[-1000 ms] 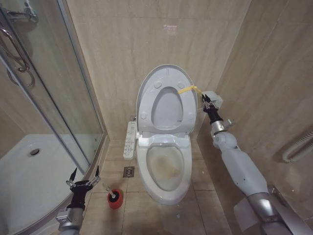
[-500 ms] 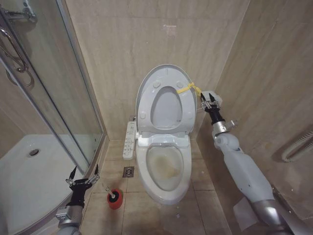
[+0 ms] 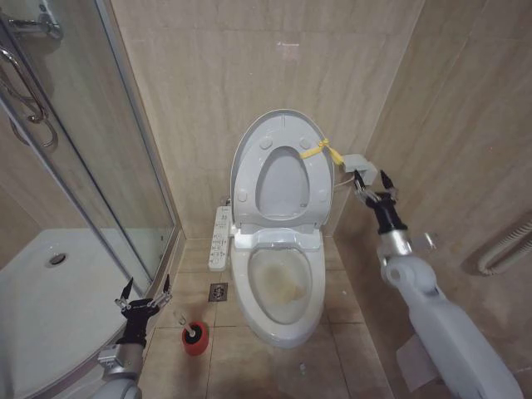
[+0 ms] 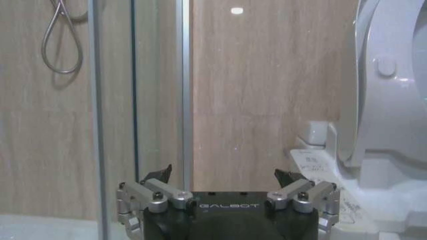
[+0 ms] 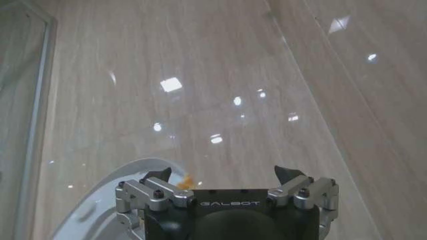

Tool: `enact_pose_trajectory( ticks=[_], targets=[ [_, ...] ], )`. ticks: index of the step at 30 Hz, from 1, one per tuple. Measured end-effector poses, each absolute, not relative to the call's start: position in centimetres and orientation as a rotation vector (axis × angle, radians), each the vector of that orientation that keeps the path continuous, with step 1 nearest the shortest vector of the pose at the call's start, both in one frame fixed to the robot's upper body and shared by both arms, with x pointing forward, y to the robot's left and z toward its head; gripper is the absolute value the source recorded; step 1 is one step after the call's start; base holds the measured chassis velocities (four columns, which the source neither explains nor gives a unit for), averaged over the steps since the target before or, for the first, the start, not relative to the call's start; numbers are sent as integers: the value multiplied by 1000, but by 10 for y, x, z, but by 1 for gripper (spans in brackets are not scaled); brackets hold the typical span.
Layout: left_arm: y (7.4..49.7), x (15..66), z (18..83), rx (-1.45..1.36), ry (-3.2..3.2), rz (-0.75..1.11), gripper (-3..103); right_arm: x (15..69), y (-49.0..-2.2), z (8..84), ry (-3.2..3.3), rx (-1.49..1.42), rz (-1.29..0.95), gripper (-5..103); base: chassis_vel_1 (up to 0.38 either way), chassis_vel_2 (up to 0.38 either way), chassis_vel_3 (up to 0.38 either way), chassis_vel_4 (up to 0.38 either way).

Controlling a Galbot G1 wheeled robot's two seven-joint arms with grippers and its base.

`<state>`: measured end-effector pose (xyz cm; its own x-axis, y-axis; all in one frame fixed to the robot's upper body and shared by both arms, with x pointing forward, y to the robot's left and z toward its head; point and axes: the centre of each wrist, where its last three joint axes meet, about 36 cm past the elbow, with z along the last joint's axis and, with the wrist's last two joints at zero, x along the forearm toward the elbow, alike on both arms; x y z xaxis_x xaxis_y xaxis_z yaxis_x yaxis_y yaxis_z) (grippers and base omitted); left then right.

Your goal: Open the toilet lid, clean the toilet bowl with a toilet brush, close the toilet lid, and flush.

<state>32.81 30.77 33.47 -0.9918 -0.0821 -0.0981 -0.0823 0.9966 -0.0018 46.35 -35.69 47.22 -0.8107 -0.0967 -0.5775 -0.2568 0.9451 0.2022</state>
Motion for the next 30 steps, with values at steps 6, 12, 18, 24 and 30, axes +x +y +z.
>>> enact_pose_trajectory(
  ticks=[6, 12, 18, 24, 30],
  targets=[
    [307, 332, 346, -100, 3014, -10, 100, 393, -328, 447, 2553, -255, 357, 100, 0, 0, 0, 0],
    [302, 330, 348, -72, 3007, -17, 100, 341, -300, 439, 2569, -246, 379, 100, 0, 0, 0, 0],
    [301, 330, 354, -53, 2990, -12, 100, 308, -274, 418, 2592, -136, 409, 100, 0, 0, 0, 0],
    [298, 323, 362, -35, 2977, -16, 100, 293, -261, 399, 2619, -24, 418, 100, 0, 0, 0, 0],
    [299, 309, 351, -18, 2997, 9, 100, 276, -257, 379, 2642, 9, 410, 100, 0, 0, 0, 0]
  ],
)
